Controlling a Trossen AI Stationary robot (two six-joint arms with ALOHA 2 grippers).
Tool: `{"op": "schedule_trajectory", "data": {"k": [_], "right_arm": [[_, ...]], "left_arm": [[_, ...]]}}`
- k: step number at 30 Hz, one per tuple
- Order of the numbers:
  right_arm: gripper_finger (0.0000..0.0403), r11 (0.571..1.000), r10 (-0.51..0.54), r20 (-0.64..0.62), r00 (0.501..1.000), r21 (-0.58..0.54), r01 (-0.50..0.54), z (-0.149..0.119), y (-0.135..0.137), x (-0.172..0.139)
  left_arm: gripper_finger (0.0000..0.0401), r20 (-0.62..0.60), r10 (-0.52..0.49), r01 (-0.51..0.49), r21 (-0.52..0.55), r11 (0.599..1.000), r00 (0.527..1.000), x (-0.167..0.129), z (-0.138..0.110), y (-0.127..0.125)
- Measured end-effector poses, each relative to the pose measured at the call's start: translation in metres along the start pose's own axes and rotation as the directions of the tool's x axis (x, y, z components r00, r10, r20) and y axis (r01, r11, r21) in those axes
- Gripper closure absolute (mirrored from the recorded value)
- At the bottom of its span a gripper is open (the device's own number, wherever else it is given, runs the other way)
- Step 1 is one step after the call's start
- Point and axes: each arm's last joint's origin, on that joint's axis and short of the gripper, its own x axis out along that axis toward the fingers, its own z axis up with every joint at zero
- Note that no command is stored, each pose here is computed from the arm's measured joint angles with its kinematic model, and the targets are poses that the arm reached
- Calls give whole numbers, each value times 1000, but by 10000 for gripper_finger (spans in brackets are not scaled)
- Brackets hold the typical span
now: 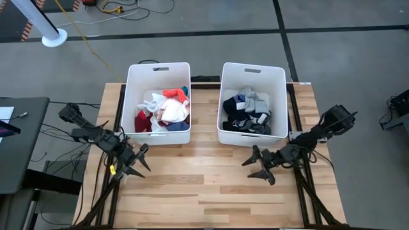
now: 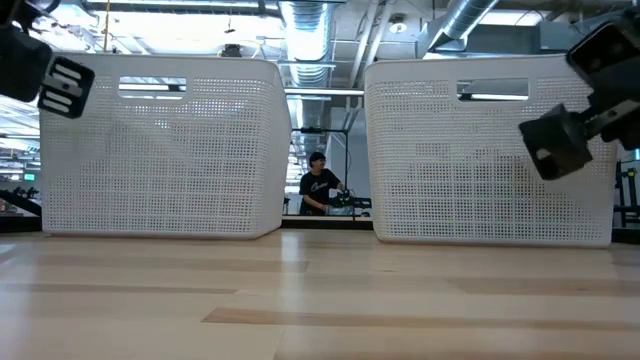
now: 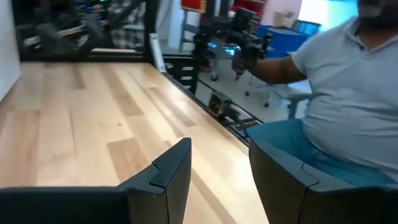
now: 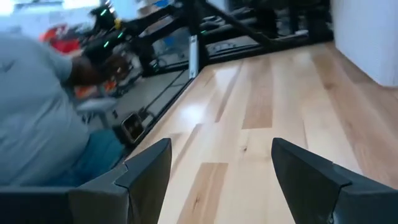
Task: Sort clothes
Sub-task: Return to home position
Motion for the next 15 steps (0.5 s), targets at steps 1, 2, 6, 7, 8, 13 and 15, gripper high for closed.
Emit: {"op": "schedule_trajectory", "data": {"k": [1,2,6,7,8,13,15], "right_arm": [[113,999,6,-6,1000,-32,-6,1,1,-1],[113,998,10,-12,1000,-63,-11,1,1,-1],[113,976,27,-40,999,-216,-35,4,4,-5],[113,966,38,-50,998,-253,-49,4,5,-6],[113,956,45,-60,997,-286,-60,5,5,-7],[113,910,141,-122,982,-375,-178,8,8,-14],[113,902,135,-170,976,-387,-193,7,7,-17]], "left_arm": [[246,2,15,-15,-18,1000,1000,0,0,0],[246,5,24,-24,-33,999,1000,0,0,1],[246,31,93,-90,-102,991,995,0,2,3],[246,36,114,-109,-120,987,993,0,2,3],[246,43,132,-125,-135,983,990,0,3,4],[246,70,218,-204,-168,964,973,-1,4,6],[246,77,242,-228,-156,961,967,-1,5,7]]}}
